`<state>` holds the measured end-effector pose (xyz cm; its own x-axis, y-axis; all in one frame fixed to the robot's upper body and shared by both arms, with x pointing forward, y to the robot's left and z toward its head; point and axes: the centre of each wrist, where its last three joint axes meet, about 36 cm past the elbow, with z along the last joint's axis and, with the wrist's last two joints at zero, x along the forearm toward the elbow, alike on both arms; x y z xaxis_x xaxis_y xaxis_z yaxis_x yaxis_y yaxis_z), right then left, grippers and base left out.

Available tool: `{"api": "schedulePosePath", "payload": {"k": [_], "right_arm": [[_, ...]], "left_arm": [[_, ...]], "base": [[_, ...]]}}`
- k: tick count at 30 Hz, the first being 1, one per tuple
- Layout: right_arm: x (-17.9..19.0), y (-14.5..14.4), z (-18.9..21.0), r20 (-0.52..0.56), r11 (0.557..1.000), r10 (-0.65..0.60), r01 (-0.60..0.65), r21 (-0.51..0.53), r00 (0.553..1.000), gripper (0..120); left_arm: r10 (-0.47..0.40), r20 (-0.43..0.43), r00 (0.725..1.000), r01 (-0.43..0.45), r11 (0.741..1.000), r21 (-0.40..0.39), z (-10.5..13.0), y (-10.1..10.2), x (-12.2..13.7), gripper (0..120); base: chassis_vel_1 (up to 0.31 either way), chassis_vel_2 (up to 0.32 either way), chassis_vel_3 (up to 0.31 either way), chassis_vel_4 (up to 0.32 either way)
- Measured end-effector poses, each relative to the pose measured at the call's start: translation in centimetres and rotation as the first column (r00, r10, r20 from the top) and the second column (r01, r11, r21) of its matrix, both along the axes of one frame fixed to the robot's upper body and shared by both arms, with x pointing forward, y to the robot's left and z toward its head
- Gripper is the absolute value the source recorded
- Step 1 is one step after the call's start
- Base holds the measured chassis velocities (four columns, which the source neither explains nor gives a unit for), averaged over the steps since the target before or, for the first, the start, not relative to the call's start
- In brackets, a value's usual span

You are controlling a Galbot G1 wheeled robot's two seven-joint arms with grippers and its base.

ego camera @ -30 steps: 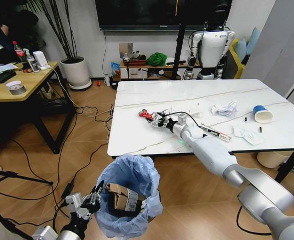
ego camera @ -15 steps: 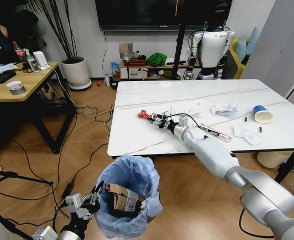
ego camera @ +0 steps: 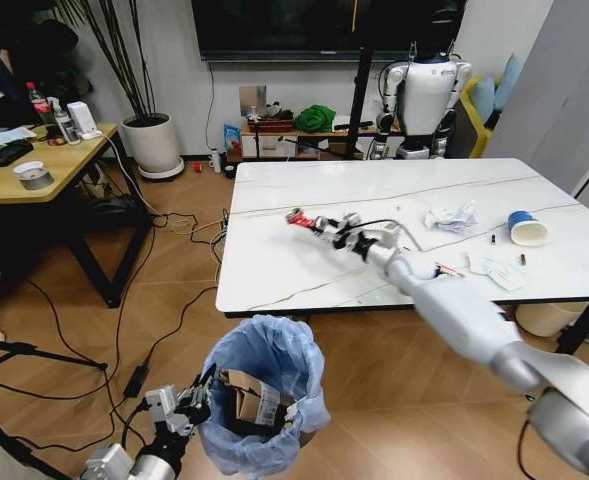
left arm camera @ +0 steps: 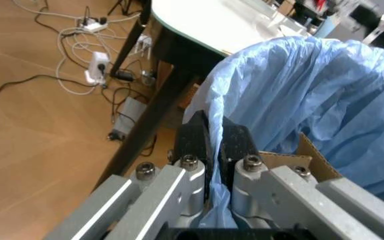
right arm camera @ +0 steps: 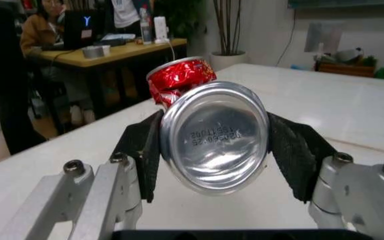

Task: Pick up the trash bin and place the trash from the table into it.

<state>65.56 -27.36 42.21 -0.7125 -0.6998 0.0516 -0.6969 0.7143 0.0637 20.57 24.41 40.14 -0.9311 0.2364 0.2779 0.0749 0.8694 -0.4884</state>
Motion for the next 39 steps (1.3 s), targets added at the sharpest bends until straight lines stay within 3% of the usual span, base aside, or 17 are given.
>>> {"api": "schedulePosePath", "payload": {"k": [9, 18, 29, 39], "right_arm": [[-3.0, 0.2, 4.8, 0.085, 0.997, 0.048, -0.053, 0.061, 0.995, 50], [-9.8, -1.3, 6.3, 0.092, 0.993, 0.087, -0.093, 0.073, 0.992, 50], [-21.8, -6.8, 7.0, 0.058, 0.995, 0.092, -0.09, -0.04, 0.994, 50], [-26.1, -7.7, 8.1, 0.05, 0.981, 0.154, -0.147, -0.129, 0.987, 50]], "left_arm": [[-0.035, -0.005, 0.999, 0.035, 0.999, -0.018, -0.7, -0.3, 1.0, 0], [-0.113, 0.0, 0.994, 0.113, 0.993, -0.03, -1.5, -0.9, 3.0, 0], [-0.235, -0.021, 0.972, 0.233, 0.97, -0.072, -3.1, -2.5, 5.2, 0], [-0.259, -0.029, 0.965, 0.256, 0.963, -0.088, -4.0, -3.3, 5.6, 0]], "base": [[0.0, 0.0, 0.0, 0.0], [0.0, 0.0, 0.0, 0.0], [0.0, 0.0, 0.0, 0.0], [0.0, 0.0, 0.0, 0.0]]}}
